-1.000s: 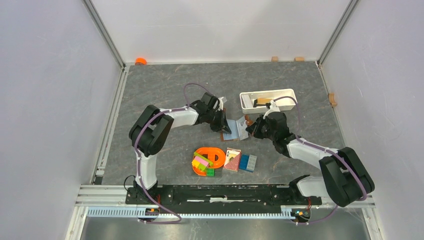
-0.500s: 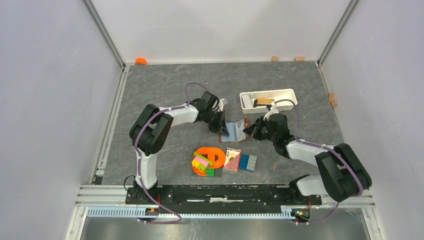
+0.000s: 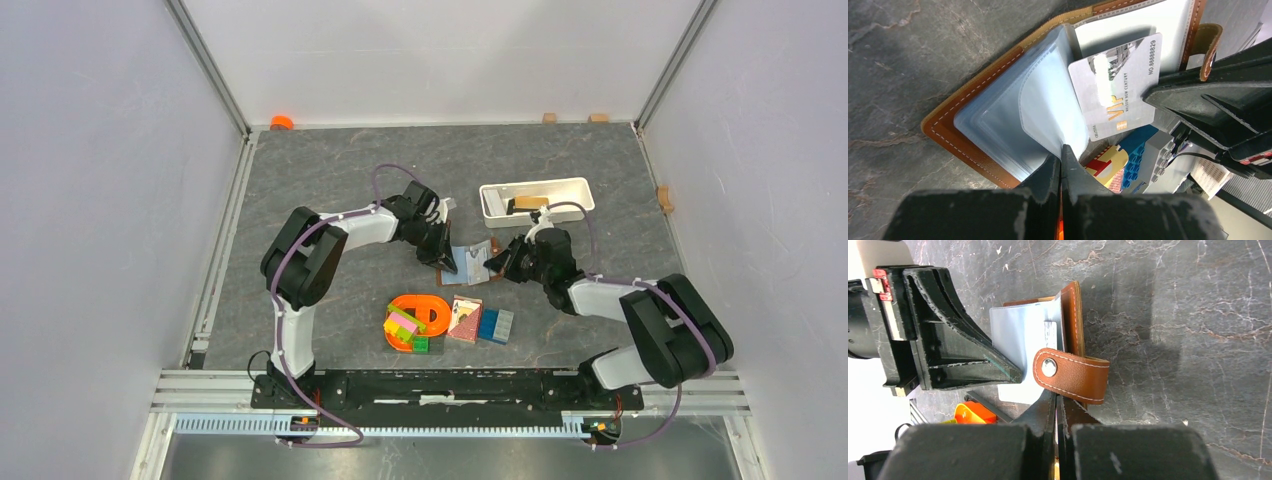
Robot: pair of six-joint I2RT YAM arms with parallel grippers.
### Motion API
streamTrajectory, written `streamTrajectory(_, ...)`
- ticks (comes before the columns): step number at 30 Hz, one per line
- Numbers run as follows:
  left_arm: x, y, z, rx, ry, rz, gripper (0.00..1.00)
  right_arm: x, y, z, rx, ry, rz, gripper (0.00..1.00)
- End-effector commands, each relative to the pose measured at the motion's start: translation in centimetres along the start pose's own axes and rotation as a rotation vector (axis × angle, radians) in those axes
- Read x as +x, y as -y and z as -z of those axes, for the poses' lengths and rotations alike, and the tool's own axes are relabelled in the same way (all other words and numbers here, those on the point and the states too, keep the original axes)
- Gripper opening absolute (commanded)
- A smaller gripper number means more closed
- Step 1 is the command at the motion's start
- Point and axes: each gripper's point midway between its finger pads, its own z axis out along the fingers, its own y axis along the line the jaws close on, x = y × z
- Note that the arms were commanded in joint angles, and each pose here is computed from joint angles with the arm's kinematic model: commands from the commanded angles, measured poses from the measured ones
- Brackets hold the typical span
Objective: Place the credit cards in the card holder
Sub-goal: Insert the credit card into the card holder.
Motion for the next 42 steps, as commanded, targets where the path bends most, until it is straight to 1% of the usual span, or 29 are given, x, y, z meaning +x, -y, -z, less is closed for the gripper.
streamTrajectory(1, 3.7, -4.7, -0.9, -0.155, -0.126, 0.027, 0.02, -0.7, -0.2, -0.7, -0.009, 0.017, 0.008, 0.0)
streamTrajectory(7, 3.7, -4.7, -1.0, -0.151, -0.128, 0.025, 0.02, -0.3, 1.1, -1.1, 0.035, 0.008, 0.017, 0.0)
streamTrajectory(12, 3.8, -4.7, -1.0, -0.151, -0.131, 0.023, 0.02, -0.7, 1.6, -1.2, 0.071, 0.025, 0.031, 0.0)
streamTrajectory(19, 3.7, -4.6, -1.0, -0.146, -0.132, 0.023, 0.02, -1.4, 1.2, -1.8, 0.093, 0.049, 0.054, 0.0)
streamTrajectory(24, 3.7, -4.5, -1.0, -0.144, -0.133, 0.02, 0.02, -0.7, 1.0, -2.4, 0.091, 0.018, 0.07, 0.0)
streamTrajectory(32, 3.5, -5.0, -0.9, -0.172, -0.133, 0.015, 0.02, 0.8, 2.3, -2.4, 0.135, -0.051, 0.105, 0.0)
streamTrajectory(36, 3.2, -5.6, -0.6, -0.2, -0.122, 0.014, 0.02, 0.9, 3.5, -1.7, 0.188, -0.048, 0.126, 0.0)
streamTrajectory(42, 3.0, -5.8, -0.4, -0.209, -0.117, 0.016, 0.02, 0.6, 3.5, -1.5, 0.195, -0.046, 0.136, 0.0)
